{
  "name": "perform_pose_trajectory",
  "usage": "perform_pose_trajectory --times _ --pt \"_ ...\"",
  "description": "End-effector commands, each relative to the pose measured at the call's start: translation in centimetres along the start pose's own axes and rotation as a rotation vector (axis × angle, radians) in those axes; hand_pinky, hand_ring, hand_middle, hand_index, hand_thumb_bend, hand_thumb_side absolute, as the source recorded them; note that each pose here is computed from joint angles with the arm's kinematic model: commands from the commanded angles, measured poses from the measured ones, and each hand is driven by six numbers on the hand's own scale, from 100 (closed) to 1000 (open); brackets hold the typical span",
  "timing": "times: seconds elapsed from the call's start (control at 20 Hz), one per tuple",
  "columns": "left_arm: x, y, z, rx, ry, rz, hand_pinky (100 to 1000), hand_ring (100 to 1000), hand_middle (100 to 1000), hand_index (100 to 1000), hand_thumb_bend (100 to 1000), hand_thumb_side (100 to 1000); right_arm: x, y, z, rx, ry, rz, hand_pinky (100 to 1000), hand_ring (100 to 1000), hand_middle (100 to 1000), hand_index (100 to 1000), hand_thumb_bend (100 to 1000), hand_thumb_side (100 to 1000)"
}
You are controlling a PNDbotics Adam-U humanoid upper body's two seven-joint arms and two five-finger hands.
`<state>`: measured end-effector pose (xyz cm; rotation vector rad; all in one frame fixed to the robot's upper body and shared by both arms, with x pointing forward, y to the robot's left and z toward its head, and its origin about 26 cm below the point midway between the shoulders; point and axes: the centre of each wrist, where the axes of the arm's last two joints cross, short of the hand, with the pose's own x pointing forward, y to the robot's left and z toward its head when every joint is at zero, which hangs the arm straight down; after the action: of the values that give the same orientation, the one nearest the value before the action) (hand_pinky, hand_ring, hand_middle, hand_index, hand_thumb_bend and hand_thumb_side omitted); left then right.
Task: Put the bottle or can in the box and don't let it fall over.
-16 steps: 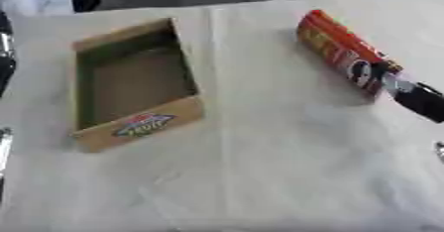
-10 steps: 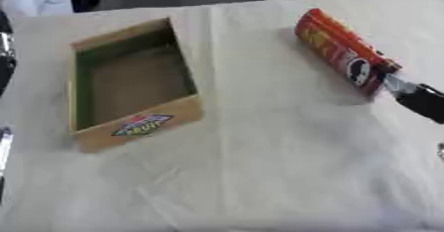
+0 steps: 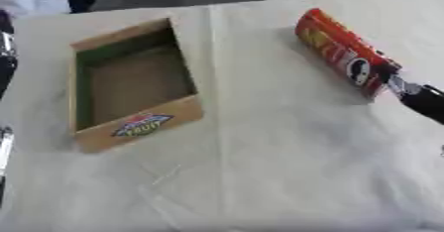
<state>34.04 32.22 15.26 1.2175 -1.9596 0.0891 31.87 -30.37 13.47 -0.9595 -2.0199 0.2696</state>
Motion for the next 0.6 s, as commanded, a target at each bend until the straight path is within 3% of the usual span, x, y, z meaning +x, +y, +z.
perform_pose_trajectory --times 0.05,0.6 --pt "0.2 0.7 -0.8 0.011 -0.034 -0.016 787 842 741 734 483 680 0.1 -1.1 -0.8 0.010 -0.036 0.016 849 896 872 901 678 386" --pt "-0.1 0.6 -0.5 -0.001 -0.022 -0.020 789 842 742 736 486 677 0.0 -1.4 -1.8 0.117 -0.094 0.026 858 902 875 904 681 391"
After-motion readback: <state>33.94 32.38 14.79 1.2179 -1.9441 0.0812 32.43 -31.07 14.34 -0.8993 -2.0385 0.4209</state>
